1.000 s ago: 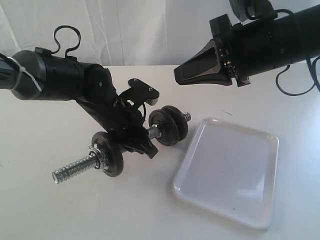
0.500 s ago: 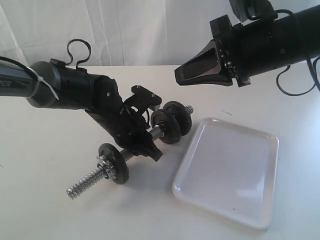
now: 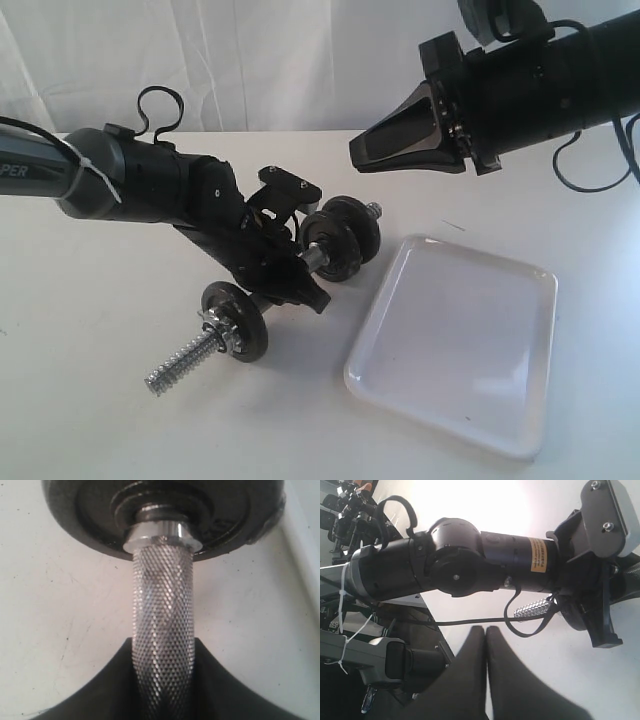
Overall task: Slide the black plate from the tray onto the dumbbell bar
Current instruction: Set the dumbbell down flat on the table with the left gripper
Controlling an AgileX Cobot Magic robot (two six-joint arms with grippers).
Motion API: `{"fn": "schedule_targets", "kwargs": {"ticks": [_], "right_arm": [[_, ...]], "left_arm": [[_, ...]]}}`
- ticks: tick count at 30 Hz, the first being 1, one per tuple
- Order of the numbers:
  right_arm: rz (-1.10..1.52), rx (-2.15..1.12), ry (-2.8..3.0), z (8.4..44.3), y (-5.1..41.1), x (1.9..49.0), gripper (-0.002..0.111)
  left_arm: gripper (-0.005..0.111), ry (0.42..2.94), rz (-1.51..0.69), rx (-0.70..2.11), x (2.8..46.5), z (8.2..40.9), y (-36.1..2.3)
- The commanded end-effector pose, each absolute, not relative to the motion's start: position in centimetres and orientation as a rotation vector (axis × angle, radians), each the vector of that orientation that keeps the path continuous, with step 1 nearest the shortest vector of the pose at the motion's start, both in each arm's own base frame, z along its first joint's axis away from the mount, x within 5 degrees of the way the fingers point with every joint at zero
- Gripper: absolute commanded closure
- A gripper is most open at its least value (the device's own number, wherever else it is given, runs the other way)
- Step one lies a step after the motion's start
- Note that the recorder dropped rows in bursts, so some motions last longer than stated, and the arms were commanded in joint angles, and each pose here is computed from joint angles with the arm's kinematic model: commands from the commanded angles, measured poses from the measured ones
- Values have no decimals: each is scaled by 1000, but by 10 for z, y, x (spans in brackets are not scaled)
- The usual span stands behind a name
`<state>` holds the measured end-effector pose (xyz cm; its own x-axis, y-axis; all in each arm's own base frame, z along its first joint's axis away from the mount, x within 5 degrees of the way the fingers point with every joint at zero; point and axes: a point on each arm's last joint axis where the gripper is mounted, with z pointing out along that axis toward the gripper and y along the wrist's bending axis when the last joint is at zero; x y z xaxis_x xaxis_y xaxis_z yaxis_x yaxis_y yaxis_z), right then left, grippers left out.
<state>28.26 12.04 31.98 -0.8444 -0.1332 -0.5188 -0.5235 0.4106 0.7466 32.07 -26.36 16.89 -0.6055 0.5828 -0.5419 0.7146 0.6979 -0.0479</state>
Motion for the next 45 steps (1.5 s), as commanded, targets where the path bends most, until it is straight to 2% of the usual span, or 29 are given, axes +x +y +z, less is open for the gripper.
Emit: {"fn": "schedule_targets", "kwargs": {"ticks": [1,29,45], "right_arm": [[1410,-574,2288,322,121,281,108],[1400,-582,2295,322,120,281,108],[1400,-582,2295,322,120,281,108]], "left_arm": [[107,2220,-430,869,316,237,-261],[107,2238,-451,852,315,237,-261],[107,2256,-538,748,315,239,-264]]}}
